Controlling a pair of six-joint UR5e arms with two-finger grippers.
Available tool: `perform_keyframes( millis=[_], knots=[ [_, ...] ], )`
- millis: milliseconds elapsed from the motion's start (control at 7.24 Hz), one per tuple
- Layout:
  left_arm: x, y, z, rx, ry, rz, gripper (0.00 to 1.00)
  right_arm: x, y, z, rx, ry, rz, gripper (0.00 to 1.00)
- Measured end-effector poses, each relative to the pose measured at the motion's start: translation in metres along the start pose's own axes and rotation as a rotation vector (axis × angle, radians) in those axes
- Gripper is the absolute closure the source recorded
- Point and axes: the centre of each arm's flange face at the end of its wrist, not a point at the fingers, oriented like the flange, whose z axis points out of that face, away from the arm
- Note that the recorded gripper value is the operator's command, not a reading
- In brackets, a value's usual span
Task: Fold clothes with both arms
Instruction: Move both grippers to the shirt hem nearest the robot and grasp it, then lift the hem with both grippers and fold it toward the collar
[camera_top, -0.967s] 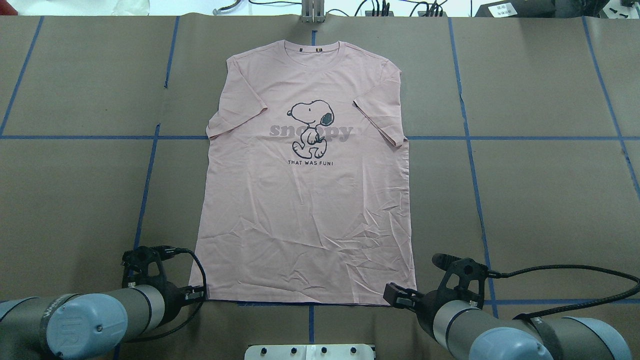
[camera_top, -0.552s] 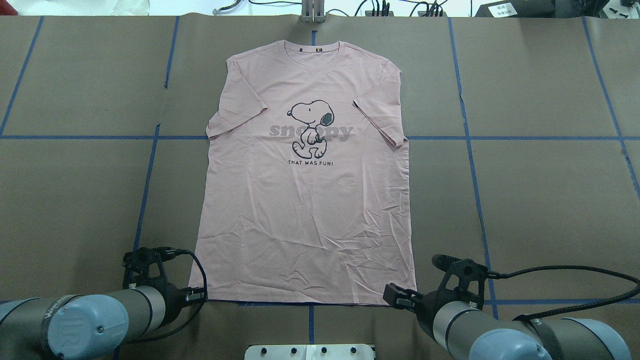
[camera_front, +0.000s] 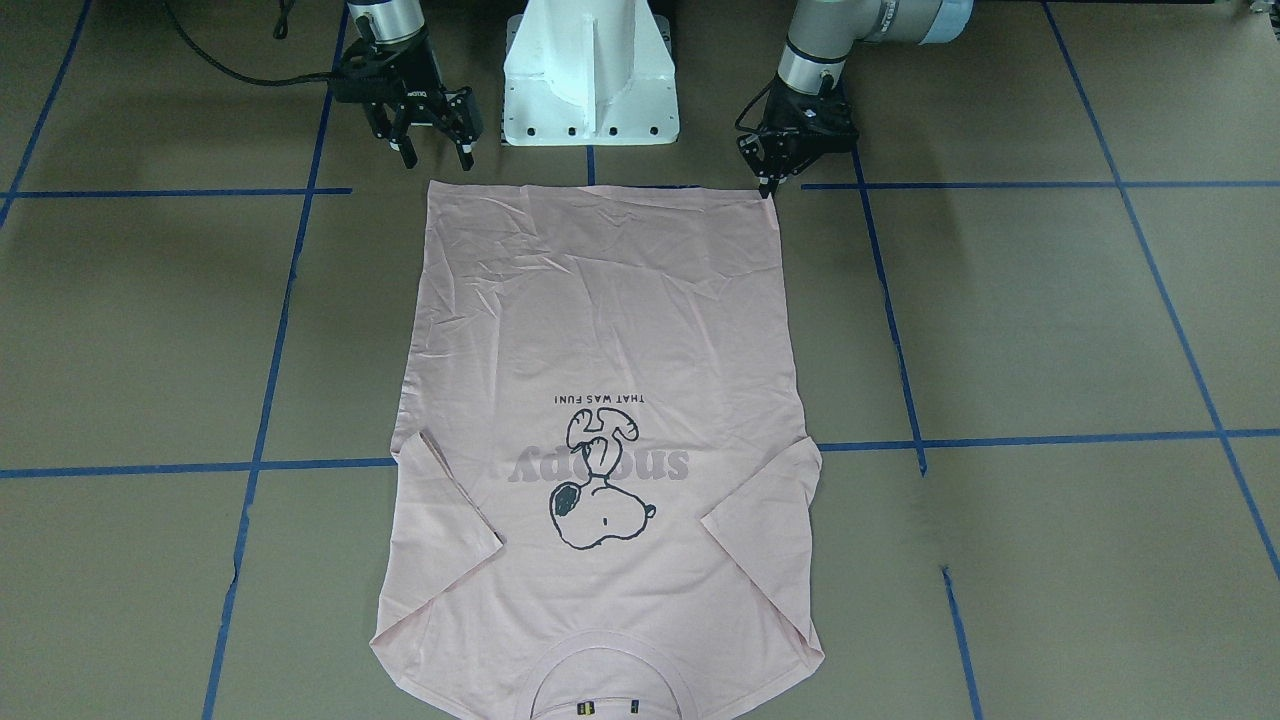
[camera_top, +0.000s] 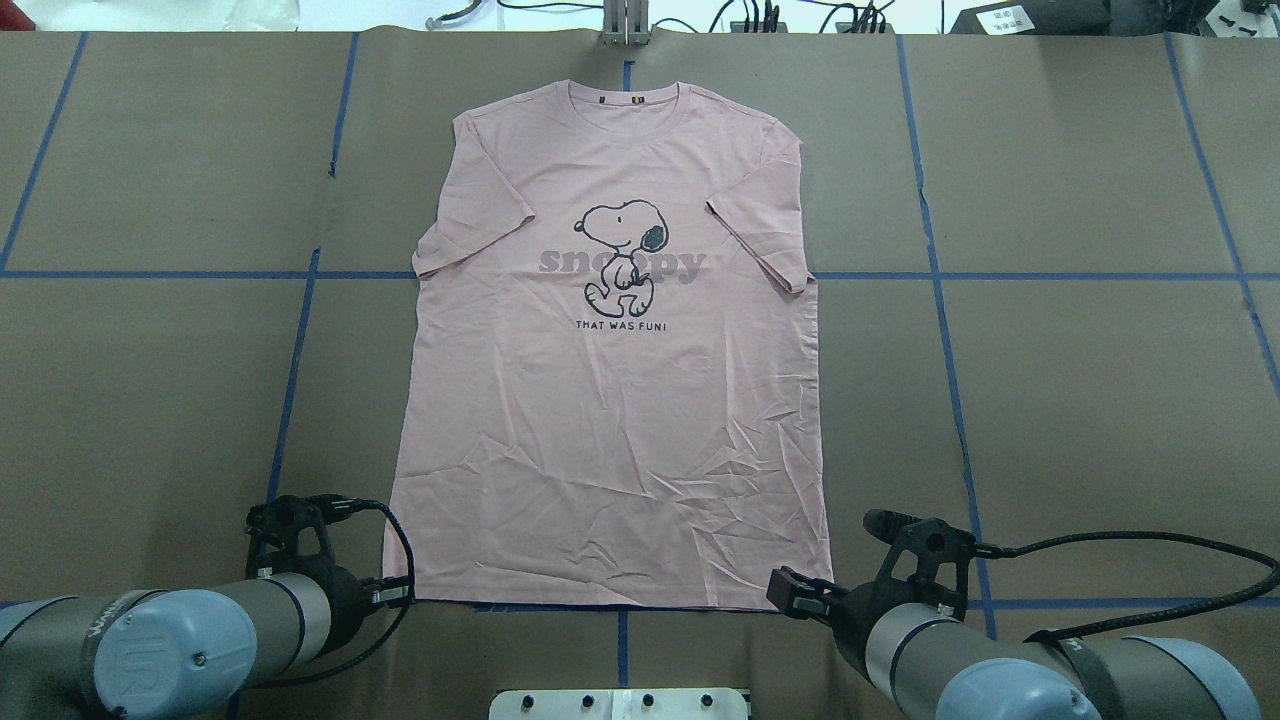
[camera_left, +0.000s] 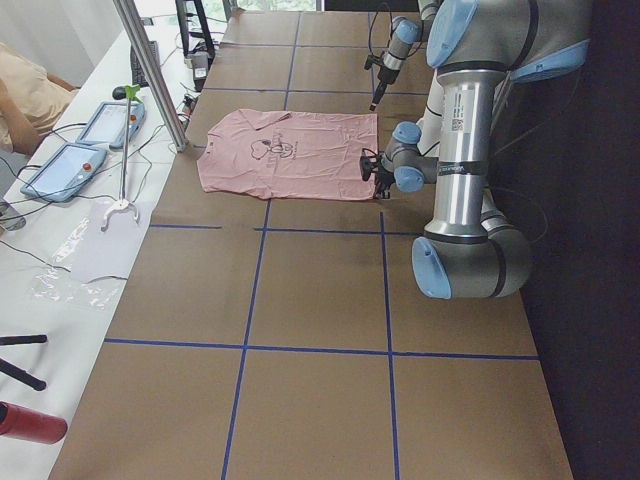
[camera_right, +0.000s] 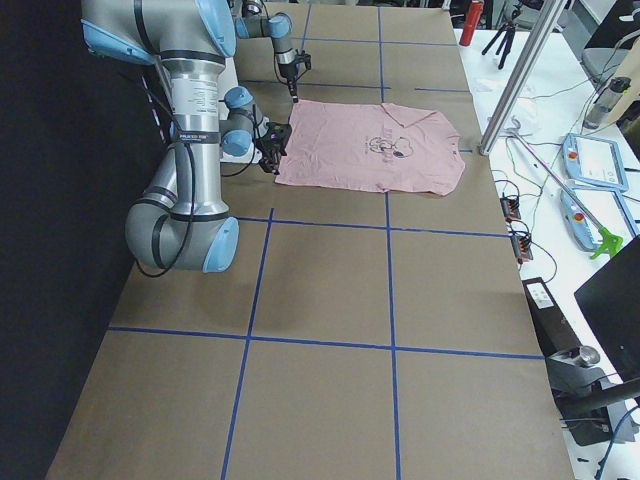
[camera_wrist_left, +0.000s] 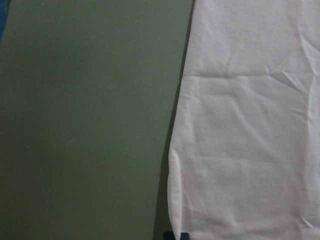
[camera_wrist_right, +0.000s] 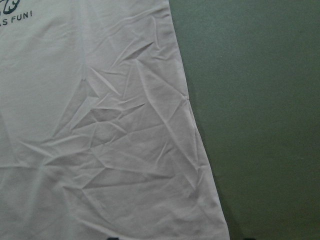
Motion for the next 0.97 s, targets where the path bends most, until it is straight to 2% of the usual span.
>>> perform_keyframes(
  millis=[138, 414, 691, 829, 967],
  knots=[
    [0.001, 0.000, -0.002, -0.001, 0.004, 0.000, 1.00, 0.002, 0.006, 0.004, 0.006, 0.006, 0.022, 0.41],
    [0.004, 0.000, -0.003, -0.002, 0.009, -0.001, 1.00, 0.011, 0.024, 0.024, 0.034, 0.035, 0.076, 0.43],
    [0.006, 0.001, -0.003, -0.006, 0.013, -0.001, 1.00, 0.020, 0.031, 0.041, 0.049, 0.066, 0.075, 0.43],
    [0.006, 0.001, -0.004, -0.007, 0.014, 0.000, 1.00, 0.022, 0.032, 0.044, 0.052, 0.071, 0.073, 0.61],
    [0.006, 0.001, -0.004, -0.007, 0.015, 0.000, 1.00, 0.022, 0.032, 0.045, 0.052, 0.074, 0.072, 1.00]
  ],
)
